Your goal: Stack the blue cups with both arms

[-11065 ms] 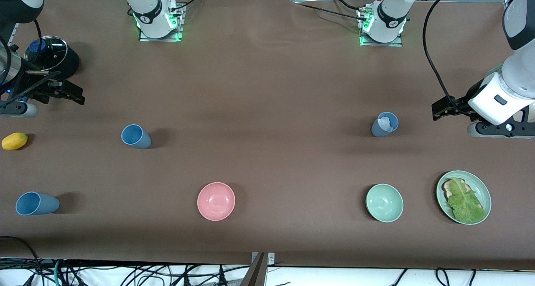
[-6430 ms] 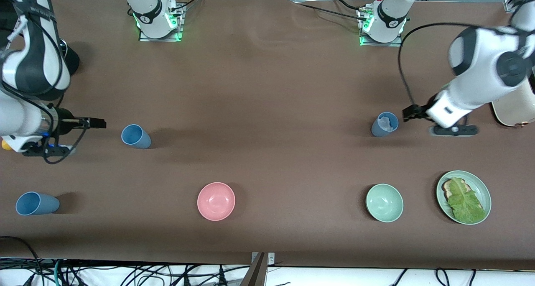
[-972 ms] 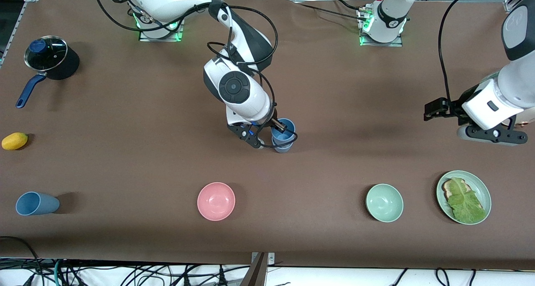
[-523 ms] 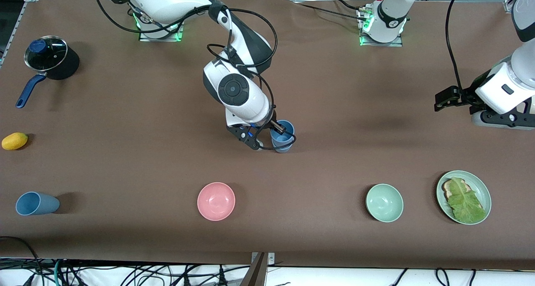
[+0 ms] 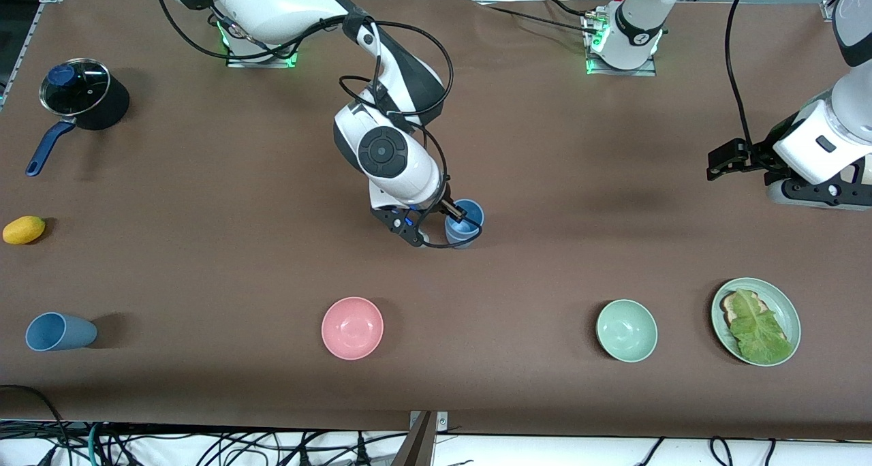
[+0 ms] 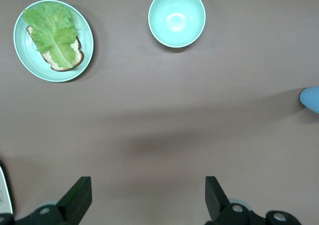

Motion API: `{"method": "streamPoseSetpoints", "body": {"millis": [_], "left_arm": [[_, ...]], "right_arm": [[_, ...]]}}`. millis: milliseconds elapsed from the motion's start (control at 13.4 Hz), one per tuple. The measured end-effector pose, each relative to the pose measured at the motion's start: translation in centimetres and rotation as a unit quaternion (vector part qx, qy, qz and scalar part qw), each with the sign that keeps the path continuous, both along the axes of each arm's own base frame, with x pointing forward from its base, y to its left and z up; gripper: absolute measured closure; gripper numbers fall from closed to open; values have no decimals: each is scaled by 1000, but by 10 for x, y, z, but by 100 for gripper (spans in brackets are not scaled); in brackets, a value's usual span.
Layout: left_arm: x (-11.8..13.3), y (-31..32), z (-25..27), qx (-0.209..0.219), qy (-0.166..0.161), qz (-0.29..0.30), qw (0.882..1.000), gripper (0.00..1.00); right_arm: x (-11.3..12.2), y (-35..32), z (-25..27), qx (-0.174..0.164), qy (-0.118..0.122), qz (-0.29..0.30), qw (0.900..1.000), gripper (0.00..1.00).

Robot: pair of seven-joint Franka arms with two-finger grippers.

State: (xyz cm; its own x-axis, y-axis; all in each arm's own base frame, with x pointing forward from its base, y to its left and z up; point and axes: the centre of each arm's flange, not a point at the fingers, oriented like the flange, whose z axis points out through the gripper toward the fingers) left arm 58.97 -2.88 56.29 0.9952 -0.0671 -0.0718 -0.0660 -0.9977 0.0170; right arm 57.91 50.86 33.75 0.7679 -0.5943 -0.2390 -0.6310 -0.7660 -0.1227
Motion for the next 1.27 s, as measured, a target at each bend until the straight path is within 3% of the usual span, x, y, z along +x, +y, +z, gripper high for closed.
{"method": "streamPoseSetpoints", "body": {"millis": [299,449,598,897,1271], "left_arm": [[0,-3,0,0,0,-3,1000,0],[0,-3,0,0,0,-2,1000,0],[0,-1,0,0,0,-1,1000,0],[-2,3,0,1,6,3,1000,0],[-15,0,1,3,13,11,1000,0]], "right_arm": [[2,-1,4,-6,-10,5,1000,15],[7,-7,9,-10,-10,10,1000,0],[20,-31,23,-18,-6,47,999,0],[47,-120,65,-38,32,122,991,0],[65,-214,84,-59,35,170,983,0]]}}
